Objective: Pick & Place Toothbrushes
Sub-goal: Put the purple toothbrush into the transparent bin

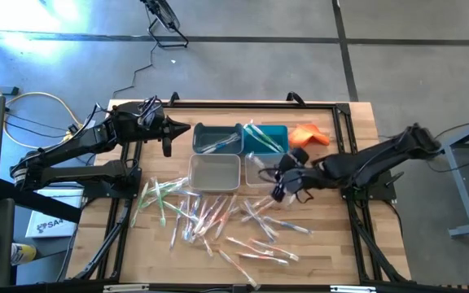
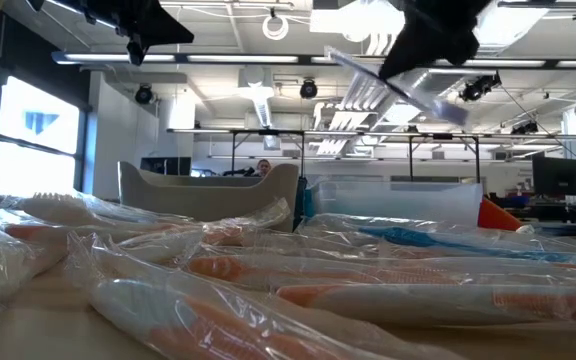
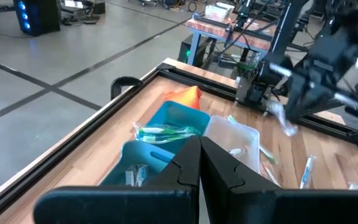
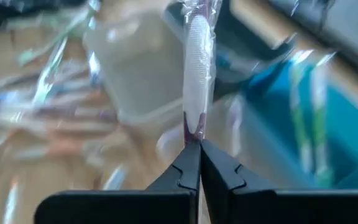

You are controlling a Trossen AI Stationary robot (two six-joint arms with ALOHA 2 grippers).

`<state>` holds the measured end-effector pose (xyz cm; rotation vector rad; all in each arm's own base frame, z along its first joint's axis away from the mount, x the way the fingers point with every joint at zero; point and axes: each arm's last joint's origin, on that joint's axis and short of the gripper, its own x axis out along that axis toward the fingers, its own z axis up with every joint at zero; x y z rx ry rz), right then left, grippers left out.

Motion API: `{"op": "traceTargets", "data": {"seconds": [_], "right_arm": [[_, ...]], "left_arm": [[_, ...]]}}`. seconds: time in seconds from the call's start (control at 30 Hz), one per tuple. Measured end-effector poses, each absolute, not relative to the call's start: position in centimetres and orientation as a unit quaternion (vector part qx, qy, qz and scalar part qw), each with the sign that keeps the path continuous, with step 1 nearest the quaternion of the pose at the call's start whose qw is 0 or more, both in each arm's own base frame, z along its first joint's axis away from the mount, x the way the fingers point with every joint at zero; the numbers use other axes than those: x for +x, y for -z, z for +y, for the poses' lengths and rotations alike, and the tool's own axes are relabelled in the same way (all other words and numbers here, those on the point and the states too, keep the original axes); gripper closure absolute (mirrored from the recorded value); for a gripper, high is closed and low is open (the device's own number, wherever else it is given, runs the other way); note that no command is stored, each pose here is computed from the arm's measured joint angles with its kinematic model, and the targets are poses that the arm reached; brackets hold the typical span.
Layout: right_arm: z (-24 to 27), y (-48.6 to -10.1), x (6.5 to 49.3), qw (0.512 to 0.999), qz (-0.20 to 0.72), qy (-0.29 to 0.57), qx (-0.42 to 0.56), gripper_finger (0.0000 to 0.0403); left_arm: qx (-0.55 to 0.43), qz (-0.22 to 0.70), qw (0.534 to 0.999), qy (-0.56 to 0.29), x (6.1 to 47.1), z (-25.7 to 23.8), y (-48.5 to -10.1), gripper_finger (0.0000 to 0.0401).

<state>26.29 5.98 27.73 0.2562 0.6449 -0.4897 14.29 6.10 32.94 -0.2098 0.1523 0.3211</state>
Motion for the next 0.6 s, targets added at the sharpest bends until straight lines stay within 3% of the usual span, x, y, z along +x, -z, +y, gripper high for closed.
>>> {"op": "traceTargets", "data": {"seconds": [0.3,0.6], "right_arm": [[3.5,-30.0,26.5,0.922,0.254,0.281,0.083,0.0400],[1.7,-28.7,27.6,0.911,0.291,0.277,0.091,0.0400]], "left_arm": [[-0.104,0.076,0.979,-0.159,14.3,6.1,-32.9,0.0401],[-0.104,0.075,0.979,-0.160,14.3,6.1,-32.9,0.0401]]}}
